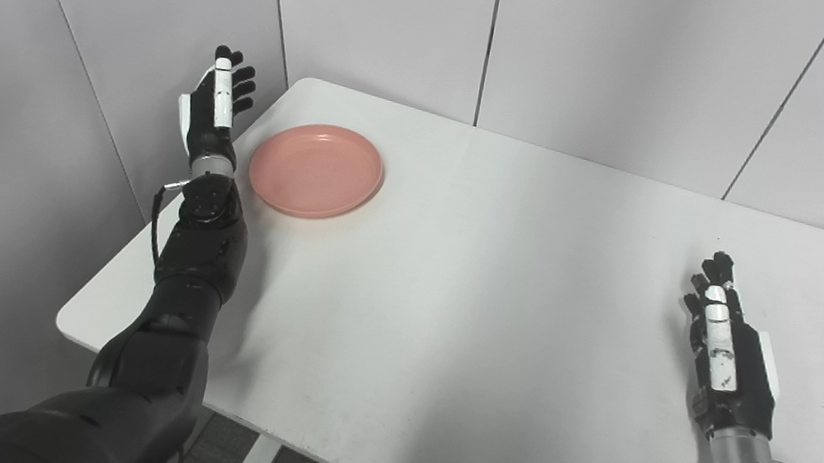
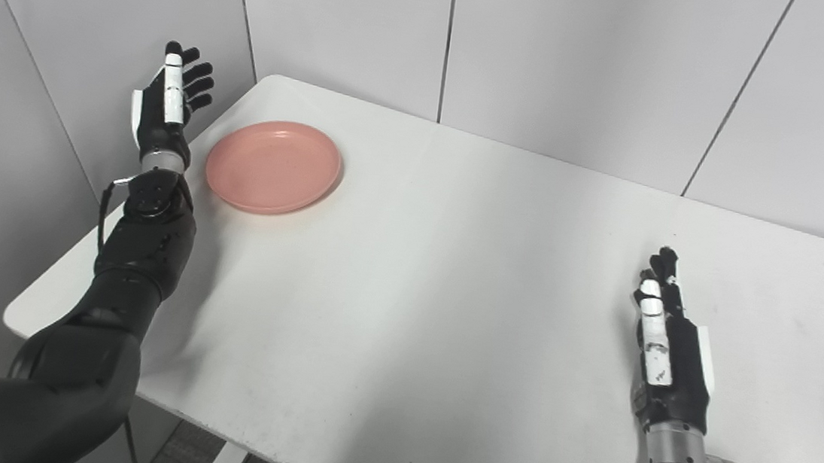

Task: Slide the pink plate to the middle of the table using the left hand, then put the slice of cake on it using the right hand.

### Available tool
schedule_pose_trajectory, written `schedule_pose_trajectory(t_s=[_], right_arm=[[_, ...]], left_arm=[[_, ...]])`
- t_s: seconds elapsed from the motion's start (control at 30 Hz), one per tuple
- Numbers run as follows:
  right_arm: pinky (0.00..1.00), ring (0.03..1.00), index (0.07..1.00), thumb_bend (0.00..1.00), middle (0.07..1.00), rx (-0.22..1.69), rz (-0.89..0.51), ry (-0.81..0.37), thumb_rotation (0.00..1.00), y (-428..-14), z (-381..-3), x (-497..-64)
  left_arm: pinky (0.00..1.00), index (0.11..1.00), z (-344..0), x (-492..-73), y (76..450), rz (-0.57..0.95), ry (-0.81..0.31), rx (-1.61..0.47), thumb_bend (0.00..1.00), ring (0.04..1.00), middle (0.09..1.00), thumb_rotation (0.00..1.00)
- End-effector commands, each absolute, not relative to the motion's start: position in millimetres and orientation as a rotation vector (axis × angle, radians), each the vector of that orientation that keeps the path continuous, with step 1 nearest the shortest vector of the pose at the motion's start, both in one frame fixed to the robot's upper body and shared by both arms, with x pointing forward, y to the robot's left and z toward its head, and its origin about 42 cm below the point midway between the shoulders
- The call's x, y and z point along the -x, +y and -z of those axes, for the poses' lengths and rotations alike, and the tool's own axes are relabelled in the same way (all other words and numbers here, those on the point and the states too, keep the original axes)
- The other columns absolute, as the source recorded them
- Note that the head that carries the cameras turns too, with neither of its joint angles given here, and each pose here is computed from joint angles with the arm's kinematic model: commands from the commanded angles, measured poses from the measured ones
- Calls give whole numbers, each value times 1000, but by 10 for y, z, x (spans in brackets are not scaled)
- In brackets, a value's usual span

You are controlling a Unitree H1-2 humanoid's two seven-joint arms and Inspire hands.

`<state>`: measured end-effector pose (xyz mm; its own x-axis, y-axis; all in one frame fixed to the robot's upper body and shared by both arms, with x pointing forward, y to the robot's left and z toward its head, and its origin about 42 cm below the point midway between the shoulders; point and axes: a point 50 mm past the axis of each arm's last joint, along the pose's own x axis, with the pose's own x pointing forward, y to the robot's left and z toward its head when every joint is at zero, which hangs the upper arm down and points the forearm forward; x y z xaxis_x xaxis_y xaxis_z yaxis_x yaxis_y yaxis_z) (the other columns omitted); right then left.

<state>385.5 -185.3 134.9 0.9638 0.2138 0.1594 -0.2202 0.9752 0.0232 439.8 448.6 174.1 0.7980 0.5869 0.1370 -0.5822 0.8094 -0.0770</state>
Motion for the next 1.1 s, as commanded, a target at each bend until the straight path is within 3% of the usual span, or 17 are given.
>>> schedule_pose_trajectory(t_s=[0.0, 0.33, 0.47, 0.7, 1.07], right_arm=[[1000, 1000, 1000, 674, 1000, -43, -216, -195, 906, -1866, -1446, -3864], [1000, 1000, 1000, 644, 1000, -24, -203, -210, 916, -1877, -1450, -3860], [1000, 1000, 1000, 669, 1000, -35, -207, -193, 903, -1870, -1476, -3848], [1000, 1000, 1000, 673, 1000, -33, -200, -192, 894, -1873, -1479, -3853], [1000, 1000, 1000, 651, 1000, -36, -198, -191, 898, -1880, -1478, -3856]], left_arm=[[811, 777, -2051, -4467, 4624, -615, -226, 11, 695, 805, 784, 1000], [858, 783, -1886, -4503, 4581, -579, -164, 48, 733, 824, 787, 1000], [785, 753, -1816, -4515, 4565, -579, -145, 67, 732, 789, 764, 1000], [775, 761, -1724, -4521, 4531, -565, -112, 95, 730, 779, 763, 1000], [829, 793, -1606, -4510, 4495, -502, -69, 72, 747, 820, 800, 1000]])
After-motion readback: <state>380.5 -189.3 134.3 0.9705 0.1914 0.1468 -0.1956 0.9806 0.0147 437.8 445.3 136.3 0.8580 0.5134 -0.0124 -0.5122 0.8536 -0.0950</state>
